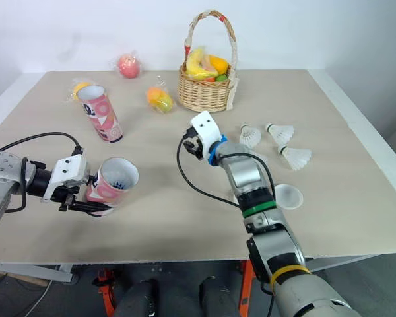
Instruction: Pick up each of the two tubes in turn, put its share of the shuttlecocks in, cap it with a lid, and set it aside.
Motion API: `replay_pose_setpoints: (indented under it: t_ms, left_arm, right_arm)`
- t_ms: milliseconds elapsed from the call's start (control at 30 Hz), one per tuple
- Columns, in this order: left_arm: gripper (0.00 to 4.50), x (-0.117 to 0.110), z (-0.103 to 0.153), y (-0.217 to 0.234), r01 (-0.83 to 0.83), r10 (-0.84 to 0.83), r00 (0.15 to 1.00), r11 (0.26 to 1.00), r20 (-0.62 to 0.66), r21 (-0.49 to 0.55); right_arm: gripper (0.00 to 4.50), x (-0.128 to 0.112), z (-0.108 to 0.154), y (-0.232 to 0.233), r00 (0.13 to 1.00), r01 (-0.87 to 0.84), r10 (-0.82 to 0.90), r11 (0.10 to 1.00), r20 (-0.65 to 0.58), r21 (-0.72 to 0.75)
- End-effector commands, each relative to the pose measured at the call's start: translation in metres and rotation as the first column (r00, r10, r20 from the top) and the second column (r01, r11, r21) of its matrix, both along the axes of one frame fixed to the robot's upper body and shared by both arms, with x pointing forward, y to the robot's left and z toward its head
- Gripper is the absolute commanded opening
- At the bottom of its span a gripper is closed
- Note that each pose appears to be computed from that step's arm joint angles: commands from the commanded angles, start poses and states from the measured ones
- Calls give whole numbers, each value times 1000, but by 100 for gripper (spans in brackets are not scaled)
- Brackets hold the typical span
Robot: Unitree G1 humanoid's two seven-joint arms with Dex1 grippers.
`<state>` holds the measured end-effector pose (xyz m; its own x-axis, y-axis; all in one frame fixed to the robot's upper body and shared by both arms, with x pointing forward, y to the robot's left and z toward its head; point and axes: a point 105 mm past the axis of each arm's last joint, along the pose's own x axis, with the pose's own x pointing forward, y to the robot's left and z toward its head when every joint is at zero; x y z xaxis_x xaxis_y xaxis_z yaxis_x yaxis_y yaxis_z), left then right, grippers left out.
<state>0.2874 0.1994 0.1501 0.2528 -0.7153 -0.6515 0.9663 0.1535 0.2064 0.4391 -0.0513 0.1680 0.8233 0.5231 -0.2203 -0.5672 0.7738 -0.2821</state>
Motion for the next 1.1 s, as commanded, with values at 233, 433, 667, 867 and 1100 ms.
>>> replay_pose_setpoints:
  t_ms: [233,433,667,867,1100]
  left_arm:
    - [268,-9,-13,-6,39,-39,997,999,-69,-2]
    - [268,-10,-12,-4,34,-34,997,999,-68,-2]
    - [268,-10,-11,-4,31,-31,997,1000,-66,-4]
    - [268,-10,-12,-5,30,-31,997,1000,-68,-6]
    - [268,-10,-13,-7,32,-32,997,999,-70,-15]
  right_arm:
    - [247,28,20,0,989,122,-121,993,90,-6]
    - [247,36,23,3,981,170,-172,985,85,32]
    - [247,44,25,-19,964,253,-256,966,75,53]
    - [247,47,24,-32,949,312,-316,943,16,117]
    - [247,49,26,-40,932,362,-361,909,-45,208]
